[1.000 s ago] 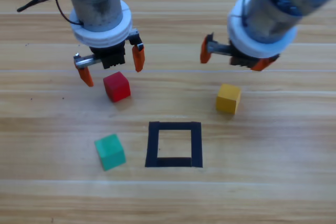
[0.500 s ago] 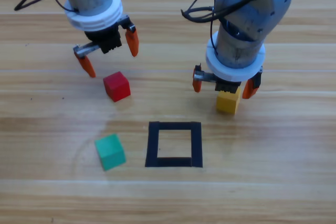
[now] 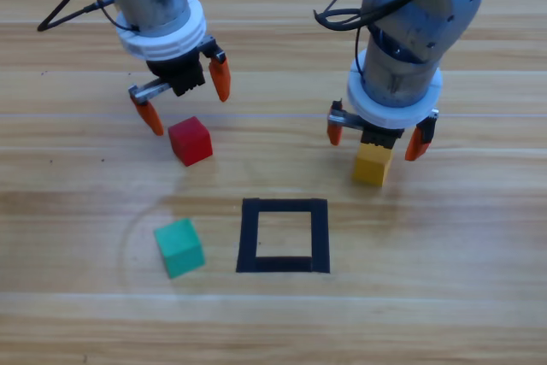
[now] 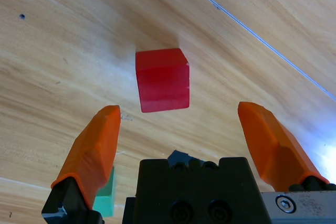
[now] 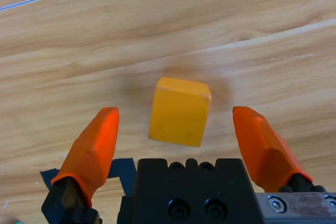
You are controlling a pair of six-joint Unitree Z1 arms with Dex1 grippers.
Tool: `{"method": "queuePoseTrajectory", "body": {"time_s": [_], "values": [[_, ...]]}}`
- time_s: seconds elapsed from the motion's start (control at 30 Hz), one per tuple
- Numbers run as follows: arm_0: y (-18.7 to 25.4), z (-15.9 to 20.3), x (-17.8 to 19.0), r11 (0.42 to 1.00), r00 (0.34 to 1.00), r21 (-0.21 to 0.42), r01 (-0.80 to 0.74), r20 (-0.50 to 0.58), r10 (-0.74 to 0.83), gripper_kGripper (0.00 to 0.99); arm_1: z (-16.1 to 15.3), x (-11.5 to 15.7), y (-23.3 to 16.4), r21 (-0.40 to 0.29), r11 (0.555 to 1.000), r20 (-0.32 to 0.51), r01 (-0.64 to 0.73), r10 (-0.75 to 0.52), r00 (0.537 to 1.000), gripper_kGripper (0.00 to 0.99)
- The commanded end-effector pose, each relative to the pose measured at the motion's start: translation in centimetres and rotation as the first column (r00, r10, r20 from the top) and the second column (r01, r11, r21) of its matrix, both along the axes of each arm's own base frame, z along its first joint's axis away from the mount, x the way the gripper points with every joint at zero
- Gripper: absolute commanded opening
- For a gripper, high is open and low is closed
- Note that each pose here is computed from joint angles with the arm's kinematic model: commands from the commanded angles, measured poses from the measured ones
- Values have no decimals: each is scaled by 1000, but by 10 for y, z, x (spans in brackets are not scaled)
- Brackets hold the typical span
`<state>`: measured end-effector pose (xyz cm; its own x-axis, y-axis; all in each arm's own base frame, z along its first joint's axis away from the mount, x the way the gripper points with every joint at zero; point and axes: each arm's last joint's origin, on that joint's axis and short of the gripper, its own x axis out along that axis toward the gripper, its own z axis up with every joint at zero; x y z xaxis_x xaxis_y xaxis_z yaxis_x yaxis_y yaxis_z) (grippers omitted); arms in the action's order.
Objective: Stack the blocks in the rectangular block: red at the bottom, yellow in the middle, green on top
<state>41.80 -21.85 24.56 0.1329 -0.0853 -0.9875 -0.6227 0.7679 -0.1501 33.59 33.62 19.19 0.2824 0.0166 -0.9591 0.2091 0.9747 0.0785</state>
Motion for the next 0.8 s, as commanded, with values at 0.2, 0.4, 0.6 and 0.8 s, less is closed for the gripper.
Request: {"method": "queuePoseTrajectory", "body": {"time_s": [0.2, 0.4, 0.6, 0.8], "values": [[5, -52, 18, 998, 993, 39, -51, -103, 55, 963, -50, 11, -14, -74, 995, -108, 61, -69, 992, 877], [5, -57, 18, 998, 992, 45, -49, -114, 54, 960, -54, 12, -13, -66, 996, -128, 57, -65, 990, 808], [6, -60, 17, 998, 991, 52, -43, -123, 49, 937, -50, 11, -14, -61, 997, -128, 45, -52, 990, 295], [5, -67, 18, 998, 990, 59, -31, -133, 39, 931, -30, 9, -16, -43, 999, -101, -22, 17, 995, 83]]}}
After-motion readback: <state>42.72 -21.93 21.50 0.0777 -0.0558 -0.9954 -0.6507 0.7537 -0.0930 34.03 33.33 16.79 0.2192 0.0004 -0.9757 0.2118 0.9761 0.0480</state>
